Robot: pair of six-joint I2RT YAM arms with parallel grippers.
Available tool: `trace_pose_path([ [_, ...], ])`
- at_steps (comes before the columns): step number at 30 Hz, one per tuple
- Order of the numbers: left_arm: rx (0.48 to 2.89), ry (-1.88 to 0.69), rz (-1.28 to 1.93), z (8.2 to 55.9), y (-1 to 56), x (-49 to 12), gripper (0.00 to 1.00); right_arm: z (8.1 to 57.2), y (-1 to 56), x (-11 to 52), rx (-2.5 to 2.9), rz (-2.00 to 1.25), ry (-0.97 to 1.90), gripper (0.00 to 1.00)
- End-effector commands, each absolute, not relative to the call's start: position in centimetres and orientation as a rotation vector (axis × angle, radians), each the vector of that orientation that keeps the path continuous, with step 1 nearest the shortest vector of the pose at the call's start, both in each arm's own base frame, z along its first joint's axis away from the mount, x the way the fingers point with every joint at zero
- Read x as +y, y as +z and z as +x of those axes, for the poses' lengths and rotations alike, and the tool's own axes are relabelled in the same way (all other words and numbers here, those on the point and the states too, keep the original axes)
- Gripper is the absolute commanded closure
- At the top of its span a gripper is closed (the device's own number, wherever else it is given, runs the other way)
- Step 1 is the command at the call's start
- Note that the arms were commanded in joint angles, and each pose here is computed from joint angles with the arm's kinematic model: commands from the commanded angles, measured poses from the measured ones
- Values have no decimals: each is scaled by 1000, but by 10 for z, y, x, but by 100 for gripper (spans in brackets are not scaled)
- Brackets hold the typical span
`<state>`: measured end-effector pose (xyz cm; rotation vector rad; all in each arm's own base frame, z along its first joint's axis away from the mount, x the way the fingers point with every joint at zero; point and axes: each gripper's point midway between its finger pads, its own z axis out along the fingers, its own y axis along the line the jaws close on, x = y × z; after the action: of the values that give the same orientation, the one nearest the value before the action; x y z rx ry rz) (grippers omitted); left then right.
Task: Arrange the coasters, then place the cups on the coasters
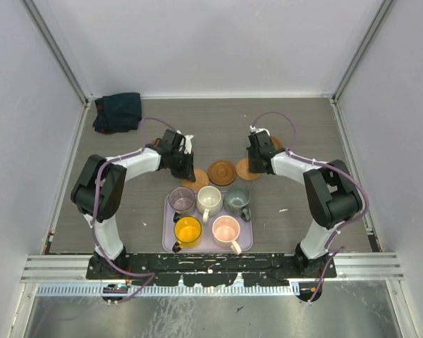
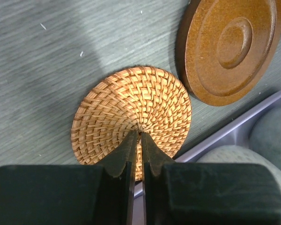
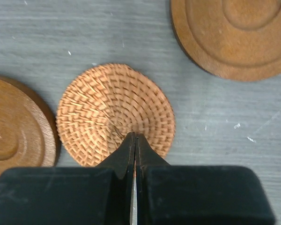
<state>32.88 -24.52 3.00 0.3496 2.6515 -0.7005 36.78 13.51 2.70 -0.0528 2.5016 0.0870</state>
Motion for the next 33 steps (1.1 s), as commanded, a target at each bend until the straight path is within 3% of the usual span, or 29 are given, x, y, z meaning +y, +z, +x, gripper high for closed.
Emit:
trace_pose_path([
  [1, 2620, -716, 339, 345, 33, -255, 89, 382, 26, 145, 2509, -49, 99, 99],
  [33, 2612, -474, 81, 466, 23, -204, 92, 472, 28, 163, 2425, -41, 0, 99],
])
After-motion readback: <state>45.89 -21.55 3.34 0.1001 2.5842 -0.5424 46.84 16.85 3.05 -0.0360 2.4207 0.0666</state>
